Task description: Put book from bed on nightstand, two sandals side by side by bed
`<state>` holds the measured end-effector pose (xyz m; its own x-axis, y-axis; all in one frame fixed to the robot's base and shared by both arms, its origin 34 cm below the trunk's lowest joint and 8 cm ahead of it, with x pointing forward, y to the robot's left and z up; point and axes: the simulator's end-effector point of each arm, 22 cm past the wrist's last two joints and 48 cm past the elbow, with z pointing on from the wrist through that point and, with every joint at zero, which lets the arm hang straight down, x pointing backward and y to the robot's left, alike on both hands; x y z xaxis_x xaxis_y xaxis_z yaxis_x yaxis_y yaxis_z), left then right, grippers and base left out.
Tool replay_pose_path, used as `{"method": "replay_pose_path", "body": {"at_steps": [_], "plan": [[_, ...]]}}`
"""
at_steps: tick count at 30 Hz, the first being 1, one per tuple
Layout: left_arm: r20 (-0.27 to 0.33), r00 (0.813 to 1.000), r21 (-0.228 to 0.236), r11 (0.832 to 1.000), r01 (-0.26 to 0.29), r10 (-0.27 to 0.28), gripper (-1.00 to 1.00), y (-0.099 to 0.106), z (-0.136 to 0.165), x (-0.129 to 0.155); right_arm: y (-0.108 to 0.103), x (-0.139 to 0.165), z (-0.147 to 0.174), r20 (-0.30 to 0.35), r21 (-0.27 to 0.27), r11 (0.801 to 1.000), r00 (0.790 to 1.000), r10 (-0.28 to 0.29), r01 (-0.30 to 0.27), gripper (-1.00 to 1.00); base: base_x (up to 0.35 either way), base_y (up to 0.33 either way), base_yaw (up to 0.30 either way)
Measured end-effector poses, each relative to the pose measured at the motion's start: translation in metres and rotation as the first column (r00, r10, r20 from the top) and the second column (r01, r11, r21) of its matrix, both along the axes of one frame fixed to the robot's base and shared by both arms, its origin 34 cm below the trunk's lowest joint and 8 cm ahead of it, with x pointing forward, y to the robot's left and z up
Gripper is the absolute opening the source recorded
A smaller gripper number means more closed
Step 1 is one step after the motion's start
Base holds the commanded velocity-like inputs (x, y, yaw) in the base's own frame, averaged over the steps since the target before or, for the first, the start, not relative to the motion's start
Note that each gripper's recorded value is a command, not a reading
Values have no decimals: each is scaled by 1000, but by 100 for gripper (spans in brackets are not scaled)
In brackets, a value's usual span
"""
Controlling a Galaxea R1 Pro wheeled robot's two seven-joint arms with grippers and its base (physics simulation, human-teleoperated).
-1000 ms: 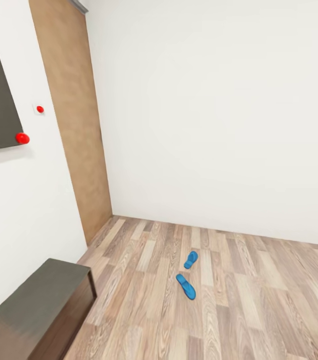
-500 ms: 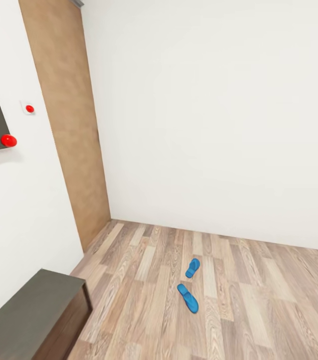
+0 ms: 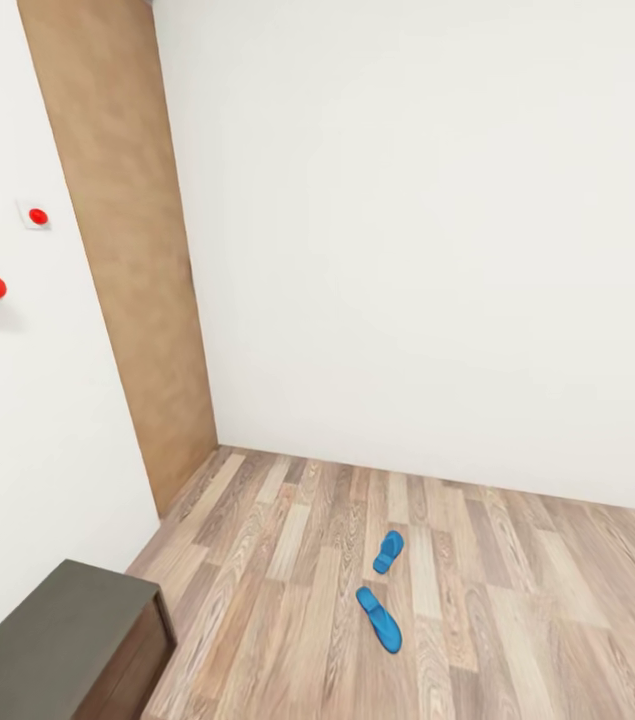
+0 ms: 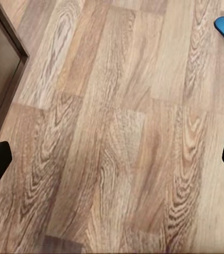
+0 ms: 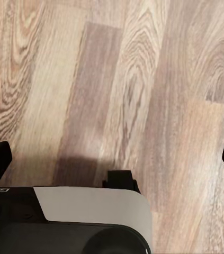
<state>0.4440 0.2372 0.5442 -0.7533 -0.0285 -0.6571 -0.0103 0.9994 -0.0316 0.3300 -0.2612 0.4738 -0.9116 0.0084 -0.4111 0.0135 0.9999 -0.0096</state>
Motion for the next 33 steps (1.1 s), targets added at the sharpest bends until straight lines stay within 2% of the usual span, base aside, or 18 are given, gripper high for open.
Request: {"method": "replay_pose_path", "body": {"at_steps": [8, 21, 33], "plan": [[0, 1000, -1, 1000, 0, 0, 100, 0, 0, 0, 0, 0, 0, 0, 0, 1000, 1000, 0, 0, 100, 198, 0, 0], [0, 1000, -1, 1000, 0, 0, 100, -1, 0, 0, 0, 0, 0, 0, 0, 1000, 1000, 0, 0, 100, 28, -2, 0], [0, 1000, -1, 1000, 0, 0, 100, -1, 0, 0, 0, 0, 0, 0, 0, 1000, 1000, 0, 0, 100, 154, -115, 0]]}}
